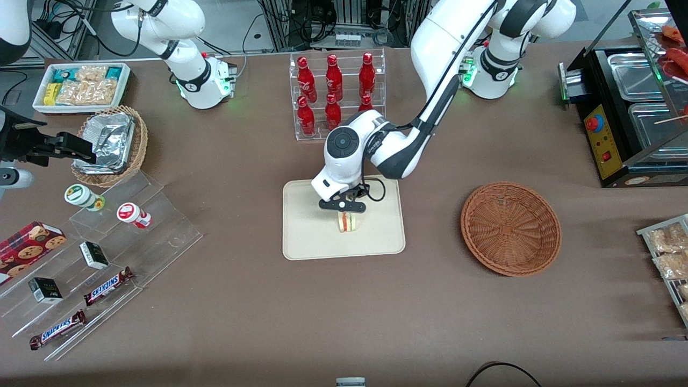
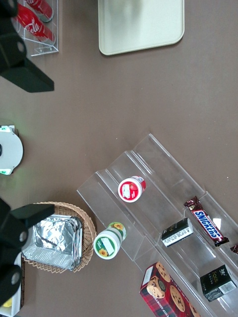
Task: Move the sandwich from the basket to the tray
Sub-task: 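Lift the sandwich and carry it over the cream tray, then lower the sandwich onto the tray and open the left gripper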
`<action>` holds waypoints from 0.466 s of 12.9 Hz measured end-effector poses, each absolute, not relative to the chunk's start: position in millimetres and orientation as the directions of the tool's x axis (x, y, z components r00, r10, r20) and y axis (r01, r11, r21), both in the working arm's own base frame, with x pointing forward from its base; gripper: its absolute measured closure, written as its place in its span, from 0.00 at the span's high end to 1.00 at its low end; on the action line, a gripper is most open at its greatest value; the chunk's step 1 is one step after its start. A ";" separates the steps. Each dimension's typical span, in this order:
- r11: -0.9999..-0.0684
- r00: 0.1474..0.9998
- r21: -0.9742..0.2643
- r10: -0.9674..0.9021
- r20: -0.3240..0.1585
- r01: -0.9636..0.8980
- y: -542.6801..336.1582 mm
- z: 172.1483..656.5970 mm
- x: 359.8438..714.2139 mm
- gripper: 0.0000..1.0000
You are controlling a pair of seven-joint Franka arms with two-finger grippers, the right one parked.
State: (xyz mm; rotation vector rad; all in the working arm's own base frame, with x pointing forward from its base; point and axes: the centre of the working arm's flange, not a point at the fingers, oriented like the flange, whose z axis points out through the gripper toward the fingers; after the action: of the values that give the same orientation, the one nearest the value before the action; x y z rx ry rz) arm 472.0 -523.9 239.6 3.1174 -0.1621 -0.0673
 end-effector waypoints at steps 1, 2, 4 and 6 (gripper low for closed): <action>-0.994 0.994 0.021 -0.104 -0.042 -0.103 -523.7 239.2 472.1 0.43; -0.995 0.994 0.022 -0.103 -0.041 -0.102 -523.8 240.3 472.9 0.54; -0.995 0.996 0.034 -0.090 -0.025 -0.089 -523.5 255.4 479.4 0.79; -0.999 0.999 0.034 -0.037 -0.013 -0.036 -513.5 304.3 492.5 1.00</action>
State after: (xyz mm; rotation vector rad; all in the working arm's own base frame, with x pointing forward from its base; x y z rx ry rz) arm 492.5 -513.5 304.3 3.1075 -0.0566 -0.0215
